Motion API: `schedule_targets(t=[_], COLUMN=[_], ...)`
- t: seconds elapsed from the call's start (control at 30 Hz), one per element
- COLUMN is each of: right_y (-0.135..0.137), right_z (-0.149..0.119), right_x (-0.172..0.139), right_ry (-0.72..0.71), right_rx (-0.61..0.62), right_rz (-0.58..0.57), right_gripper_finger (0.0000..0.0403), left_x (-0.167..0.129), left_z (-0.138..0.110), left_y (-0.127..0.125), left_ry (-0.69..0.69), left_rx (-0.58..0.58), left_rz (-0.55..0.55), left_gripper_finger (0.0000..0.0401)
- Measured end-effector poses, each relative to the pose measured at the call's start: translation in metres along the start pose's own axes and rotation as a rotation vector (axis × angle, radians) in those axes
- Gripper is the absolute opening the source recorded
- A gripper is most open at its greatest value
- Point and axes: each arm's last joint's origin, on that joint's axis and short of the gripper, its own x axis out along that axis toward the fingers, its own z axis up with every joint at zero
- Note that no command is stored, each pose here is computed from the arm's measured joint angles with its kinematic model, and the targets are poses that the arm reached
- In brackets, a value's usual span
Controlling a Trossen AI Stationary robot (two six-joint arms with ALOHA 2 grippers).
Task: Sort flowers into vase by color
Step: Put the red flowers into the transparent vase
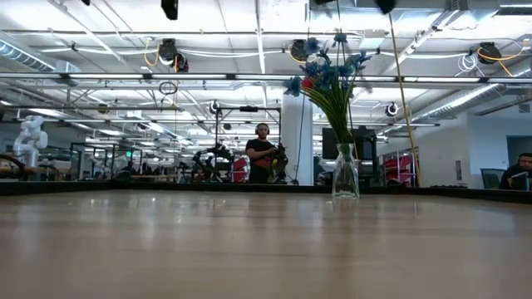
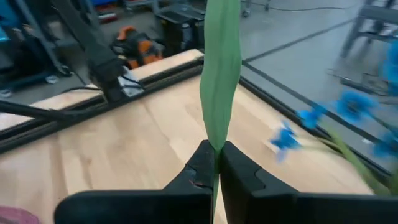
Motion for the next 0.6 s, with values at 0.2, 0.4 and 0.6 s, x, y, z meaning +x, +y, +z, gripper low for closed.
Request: schedule_targets(t=[0.2,0.4,0.6], right_y=[-0.006,-0.019,-0.039], right_z=[-0.022,-0.067,-0.116], right_x=[-0.041,-0.061,-0.06], right_ry=[-0.016,-0.085,-0.259], right_rx=[0.041,0.166,0.293], right_rz=[-0.081,-0.135,-0.218], right_gripper_finger=[0.0,0.0,0.0], left_x=[-0.002,-0.003,-0.004], left_z=[-0.012,-0.016,-0.022], left_y=[0.0,0.001,0.001], left_ry=[0.124,0.17,0.225], left_rx=[-0.038,-0.053,-0.094], left_rz=[0.011,0.016,0.025], left_gripper_finger=[0.0098,0.0098,0.0098])
